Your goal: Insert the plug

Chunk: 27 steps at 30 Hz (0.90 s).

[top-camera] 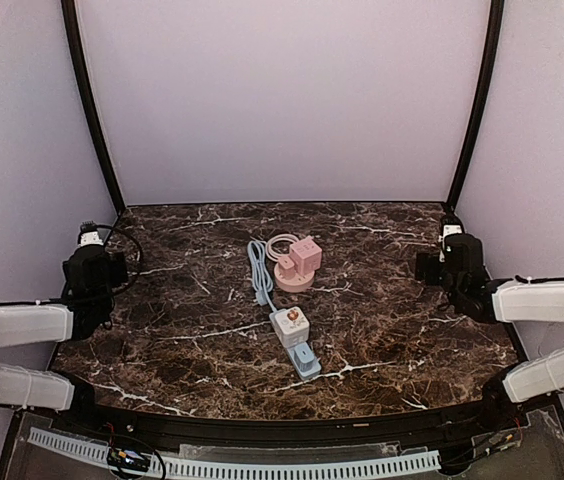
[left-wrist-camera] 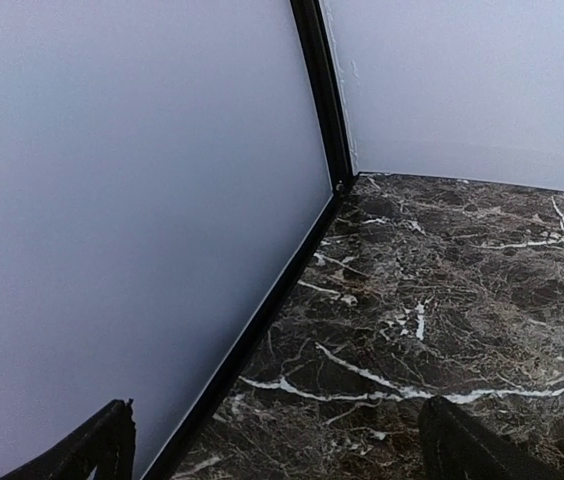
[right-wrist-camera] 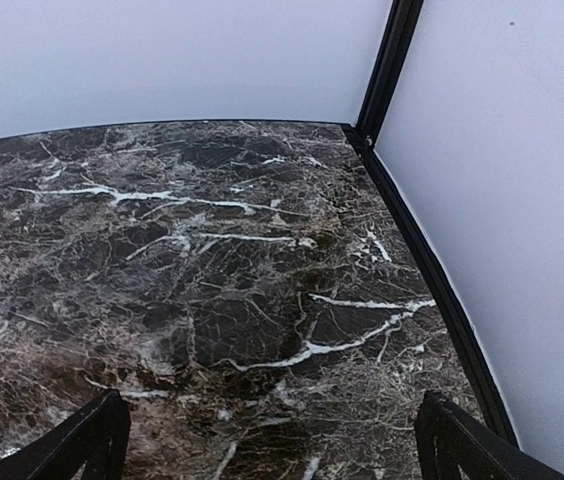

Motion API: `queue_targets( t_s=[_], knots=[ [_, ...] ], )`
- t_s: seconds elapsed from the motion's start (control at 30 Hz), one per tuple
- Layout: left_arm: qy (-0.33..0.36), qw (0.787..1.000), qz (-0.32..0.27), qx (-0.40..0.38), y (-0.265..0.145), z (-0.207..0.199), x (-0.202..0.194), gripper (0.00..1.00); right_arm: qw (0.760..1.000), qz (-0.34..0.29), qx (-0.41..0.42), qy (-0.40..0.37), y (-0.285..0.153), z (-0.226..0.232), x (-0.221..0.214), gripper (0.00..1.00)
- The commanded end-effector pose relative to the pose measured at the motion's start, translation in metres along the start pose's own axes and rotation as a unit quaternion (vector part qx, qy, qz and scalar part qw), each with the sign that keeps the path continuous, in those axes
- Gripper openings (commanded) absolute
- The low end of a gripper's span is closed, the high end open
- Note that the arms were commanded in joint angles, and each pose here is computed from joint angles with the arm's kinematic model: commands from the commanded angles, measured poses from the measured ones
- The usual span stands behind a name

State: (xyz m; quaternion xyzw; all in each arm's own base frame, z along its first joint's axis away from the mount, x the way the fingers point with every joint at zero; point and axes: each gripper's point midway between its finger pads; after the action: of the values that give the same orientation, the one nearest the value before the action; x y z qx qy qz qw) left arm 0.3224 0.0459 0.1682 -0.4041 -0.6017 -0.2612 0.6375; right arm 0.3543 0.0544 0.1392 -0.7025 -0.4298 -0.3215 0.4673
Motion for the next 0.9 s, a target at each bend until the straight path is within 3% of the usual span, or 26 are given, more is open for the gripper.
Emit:
queue_targets(
  t_s=[0.0, 0.1, 0.33, 0.5, 0.6, 0.87],
  knots=[
    [0.009, 0.999, -0.006, -0.042, 0.016, -0.015, -0.018, 0.99, 0.995, -0.102, 0.0, 0.015, -0.007, -0.013, 0.033, 0.99],
    [0.004, 0.997, -0.038, -0.063, 0.022, -0.023, -0.017, 0.99, 0.988, -0.152, -0.004, 0.003, -0.016, -0.018, 0.027, 0.99],
    [-0.007, 0.997, -0.011, -0.08, 0.038, -0.026, -0.021, 0.99, 0.977, -0.207, -0.03, 0.042, -0.023, -0.044, 0.01, 0.99],
    [0.0, 0.997, 0.001, -0.082, 0.049, -0.026, -0.026, 0.99, 0.977, -0.209, -0.013, 0.029, -0.011, -0.04, 0.017, 0.99],
    [-0.005, 0.996, -0.023, -0.081, 0.055, -0.028, -0.025, 0.99, 0.977, -0.21, -0.008, 0.019, -0.004, -0.041, 0.019, 0.99],
    [-0.006, 0.996, 0.019, -0.091, 0.068, -0.03, -0.037, 0.99, 0.98, -0.198, 0.019, 0.031, 0.02, -0.043, 0.01, 0.98]
  ],
)
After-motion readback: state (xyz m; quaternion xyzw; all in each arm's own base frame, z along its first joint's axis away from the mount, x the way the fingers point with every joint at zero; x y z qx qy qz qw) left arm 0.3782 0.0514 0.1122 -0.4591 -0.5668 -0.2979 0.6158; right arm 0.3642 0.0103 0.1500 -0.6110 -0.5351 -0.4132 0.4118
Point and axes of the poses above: each gripper's point midway between its finger pads, its own y axis out along the fingers, its own z axis along the line the jaws close on, x = y × z, and after that the axes turned 15 degrees about -y, right-handed
